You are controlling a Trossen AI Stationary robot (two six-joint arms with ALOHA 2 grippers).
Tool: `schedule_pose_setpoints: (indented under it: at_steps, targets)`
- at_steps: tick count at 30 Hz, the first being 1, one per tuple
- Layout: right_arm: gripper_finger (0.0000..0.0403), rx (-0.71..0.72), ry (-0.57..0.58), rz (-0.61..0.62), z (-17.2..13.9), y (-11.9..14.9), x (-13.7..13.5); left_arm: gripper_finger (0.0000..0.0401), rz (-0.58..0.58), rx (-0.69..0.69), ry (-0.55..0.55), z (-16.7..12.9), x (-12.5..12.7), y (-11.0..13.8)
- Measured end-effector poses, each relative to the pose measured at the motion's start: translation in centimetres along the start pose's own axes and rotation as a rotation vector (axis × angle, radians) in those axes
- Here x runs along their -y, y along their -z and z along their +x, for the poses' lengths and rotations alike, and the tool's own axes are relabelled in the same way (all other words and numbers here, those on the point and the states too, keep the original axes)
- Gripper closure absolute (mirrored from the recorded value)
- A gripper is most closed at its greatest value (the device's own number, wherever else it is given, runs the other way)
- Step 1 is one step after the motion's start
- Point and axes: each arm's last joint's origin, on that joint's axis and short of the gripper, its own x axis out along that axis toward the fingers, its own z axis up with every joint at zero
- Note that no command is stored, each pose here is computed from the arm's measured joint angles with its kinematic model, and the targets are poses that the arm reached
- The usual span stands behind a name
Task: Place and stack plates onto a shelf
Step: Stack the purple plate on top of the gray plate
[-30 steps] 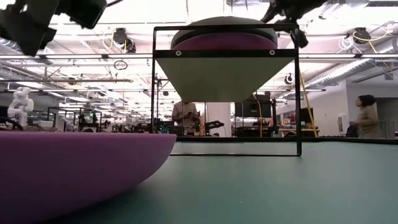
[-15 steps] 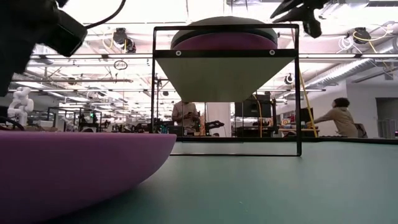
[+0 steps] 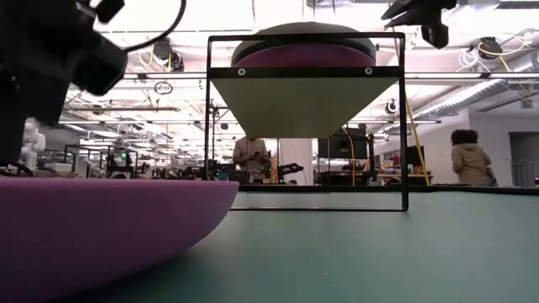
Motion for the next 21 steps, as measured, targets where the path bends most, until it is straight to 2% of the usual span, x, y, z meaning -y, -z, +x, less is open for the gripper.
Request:
schedule_pose_setpoints:
  at_steps: [8, 13, 21]
  targets:
    - [0.0348, -0.001, 0.0, -0.003, 0.0, 0.0, 0.0, 0.0151, -0.022, 0.026, -0.084, 1.9, -0.6, -0.2]
    - [0.0348, -0.016, -0.02, -0.004, 0.0, 0.0, -0.1, 0.0151, 0.019, 0.002, -0.09, 2.8, -0.6, 0.1]
    - [0.0348, -0.015, -0.019, -0.004, 0.0, 0.0, 0.0, 0.0152, 0.109, -0.004, -0.1, 4.2, -0.8, 1.8]
